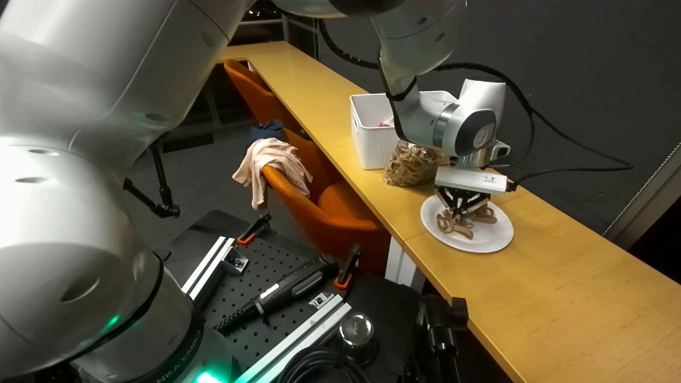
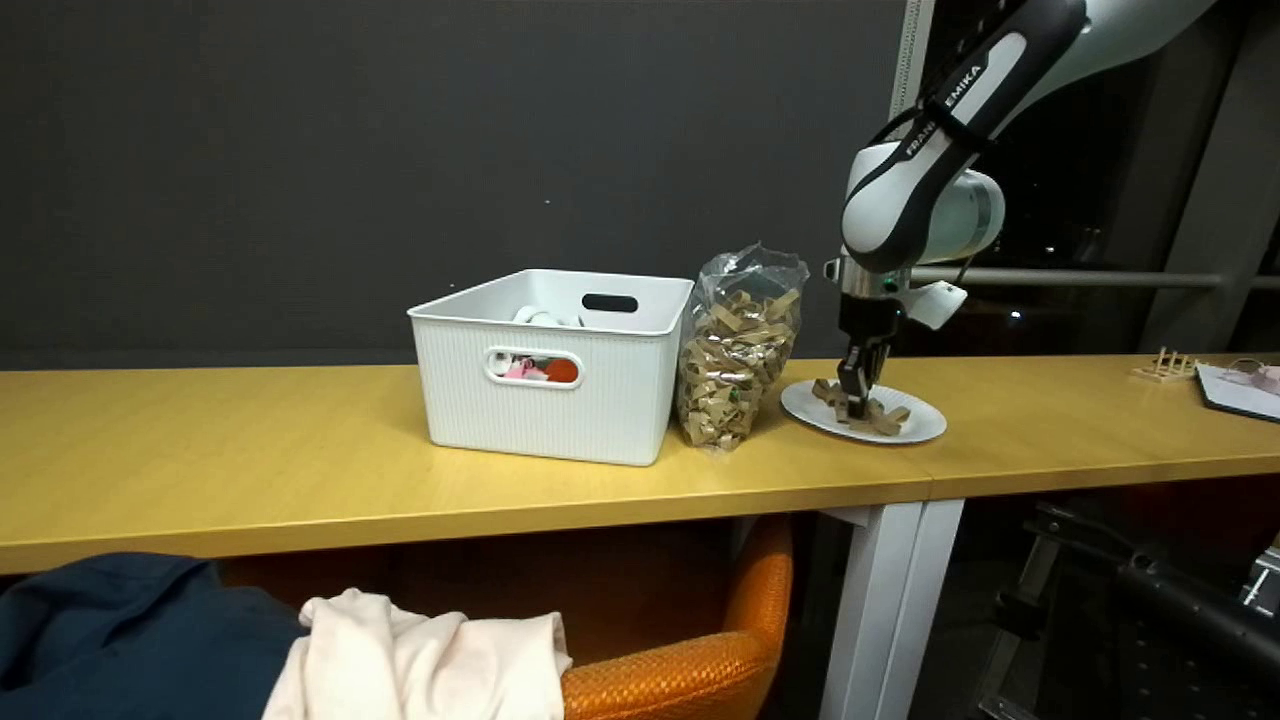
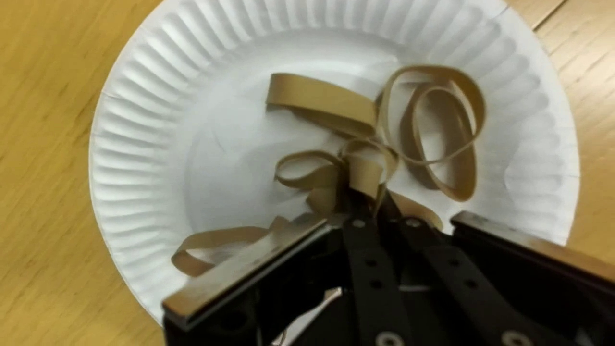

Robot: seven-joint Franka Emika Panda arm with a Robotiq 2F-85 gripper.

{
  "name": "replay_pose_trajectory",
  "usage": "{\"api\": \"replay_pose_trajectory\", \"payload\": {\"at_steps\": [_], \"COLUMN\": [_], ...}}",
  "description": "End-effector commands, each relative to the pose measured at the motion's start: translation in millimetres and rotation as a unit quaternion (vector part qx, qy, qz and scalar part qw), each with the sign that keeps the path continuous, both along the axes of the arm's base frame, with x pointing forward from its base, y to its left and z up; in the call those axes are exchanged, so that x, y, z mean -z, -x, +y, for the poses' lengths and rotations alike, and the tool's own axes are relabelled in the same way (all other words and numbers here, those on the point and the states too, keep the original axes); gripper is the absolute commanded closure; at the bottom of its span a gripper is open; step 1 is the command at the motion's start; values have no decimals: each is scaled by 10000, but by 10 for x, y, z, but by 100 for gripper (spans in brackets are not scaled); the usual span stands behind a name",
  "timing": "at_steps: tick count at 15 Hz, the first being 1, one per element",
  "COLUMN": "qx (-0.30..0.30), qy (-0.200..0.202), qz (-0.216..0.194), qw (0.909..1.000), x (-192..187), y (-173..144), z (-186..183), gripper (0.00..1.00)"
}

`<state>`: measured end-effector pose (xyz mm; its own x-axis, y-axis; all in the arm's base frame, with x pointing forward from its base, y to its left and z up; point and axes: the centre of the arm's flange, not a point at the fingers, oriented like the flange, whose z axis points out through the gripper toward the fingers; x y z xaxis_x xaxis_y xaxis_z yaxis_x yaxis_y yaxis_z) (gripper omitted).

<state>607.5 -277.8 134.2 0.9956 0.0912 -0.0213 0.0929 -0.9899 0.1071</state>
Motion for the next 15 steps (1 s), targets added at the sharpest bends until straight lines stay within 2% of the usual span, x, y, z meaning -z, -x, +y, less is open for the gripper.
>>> {"api": "replay_pose_trajectory", "payload": {"at_steps": [1,7,12,15], "qx": [255,728,779,709], "qy": [-97,130,491,732], "qz": [-63,-441,-1216,-1563], "qw": [9996,9963,9883,9824], "x": [-375,-1243,-2066,-2478], "y": [142,318,453,371], "z": [112,126,164,273], "gripper": [98,98,98,98]}}
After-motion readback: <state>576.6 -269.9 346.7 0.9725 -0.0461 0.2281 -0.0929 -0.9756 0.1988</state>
